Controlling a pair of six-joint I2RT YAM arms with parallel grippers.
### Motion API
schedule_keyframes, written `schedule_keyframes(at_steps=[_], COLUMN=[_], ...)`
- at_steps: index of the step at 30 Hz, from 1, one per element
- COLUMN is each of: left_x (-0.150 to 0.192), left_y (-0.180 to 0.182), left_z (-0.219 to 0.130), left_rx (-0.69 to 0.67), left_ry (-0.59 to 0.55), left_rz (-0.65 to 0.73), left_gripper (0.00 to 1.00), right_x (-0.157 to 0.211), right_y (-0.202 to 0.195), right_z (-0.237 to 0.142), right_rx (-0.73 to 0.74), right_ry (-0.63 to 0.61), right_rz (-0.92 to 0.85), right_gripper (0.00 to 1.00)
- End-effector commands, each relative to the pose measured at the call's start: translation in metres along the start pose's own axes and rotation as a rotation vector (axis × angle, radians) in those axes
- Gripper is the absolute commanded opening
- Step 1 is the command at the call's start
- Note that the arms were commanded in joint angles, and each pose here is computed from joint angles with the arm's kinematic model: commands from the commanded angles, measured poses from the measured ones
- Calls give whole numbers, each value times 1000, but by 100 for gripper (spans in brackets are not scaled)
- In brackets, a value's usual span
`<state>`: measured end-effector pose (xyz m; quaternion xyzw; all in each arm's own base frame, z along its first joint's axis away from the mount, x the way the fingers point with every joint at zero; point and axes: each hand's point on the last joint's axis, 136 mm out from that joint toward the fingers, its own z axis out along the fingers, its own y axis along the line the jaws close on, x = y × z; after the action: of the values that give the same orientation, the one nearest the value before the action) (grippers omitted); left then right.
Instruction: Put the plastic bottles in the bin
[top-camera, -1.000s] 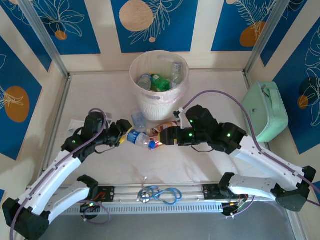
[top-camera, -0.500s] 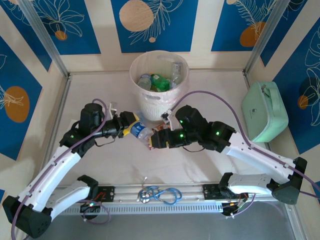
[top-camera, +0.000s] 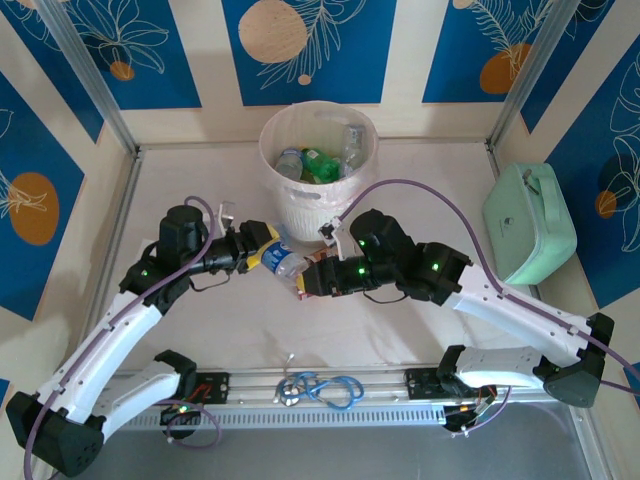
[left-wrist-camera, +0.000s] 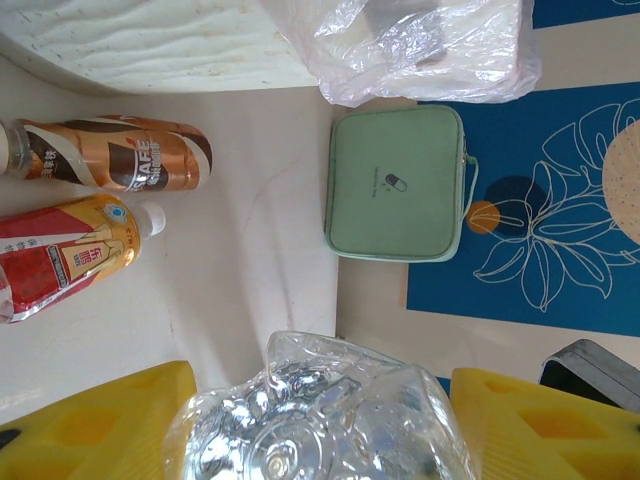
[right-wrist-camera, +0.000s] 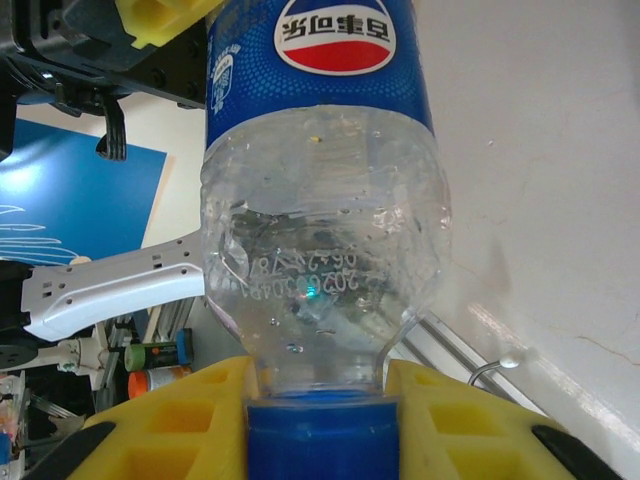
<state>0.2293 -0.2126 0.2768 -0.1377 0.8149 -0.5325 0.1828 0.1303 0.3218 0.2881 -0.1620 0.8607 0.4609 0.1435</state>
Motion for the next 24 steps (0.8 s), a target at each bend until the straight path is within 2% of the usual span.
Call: schedule_keyframes(at_steps=[1, 3, 6, 7, 8, 13, 18, 24], left_x=[0, -1, -2, -3, -4, -12, -20, -17], left_y=[-6, -6, -4, -2, 0, 4, 23, 33], left_z=[-5, -6, -10, -12, -15, -34, -55, -57], left_rx=[32, 29, 7, -12, -35, -136, -267, -247], left_ry=[-2, -7, -24, -33, -46, -111, -212, -240], left_rz=[15, 20, 29, 35, 45, 112, 164, 161], left_gripper=[60, 66, 81, 87, 99, 100, 100, 100], right_x=[-3, -3, -5, -5, -6, -19, -54, -119], right_y=[4, 4, 5, 5, 5, 7, 18, 21], right_z=[-7, -7, -9, -10, -10, -23, -51, -84], right_rx=[9, 14, 21, 26, 33, 86, 177, 257], right_ry=[-19, -23, -29, -33, -36, -87, -203, -358], right_rz=[-18, -20, -23, -23, -25, -49, -99, -104], right_gripper=[27, 26, 24, 24, 24, 23, 23, 24])
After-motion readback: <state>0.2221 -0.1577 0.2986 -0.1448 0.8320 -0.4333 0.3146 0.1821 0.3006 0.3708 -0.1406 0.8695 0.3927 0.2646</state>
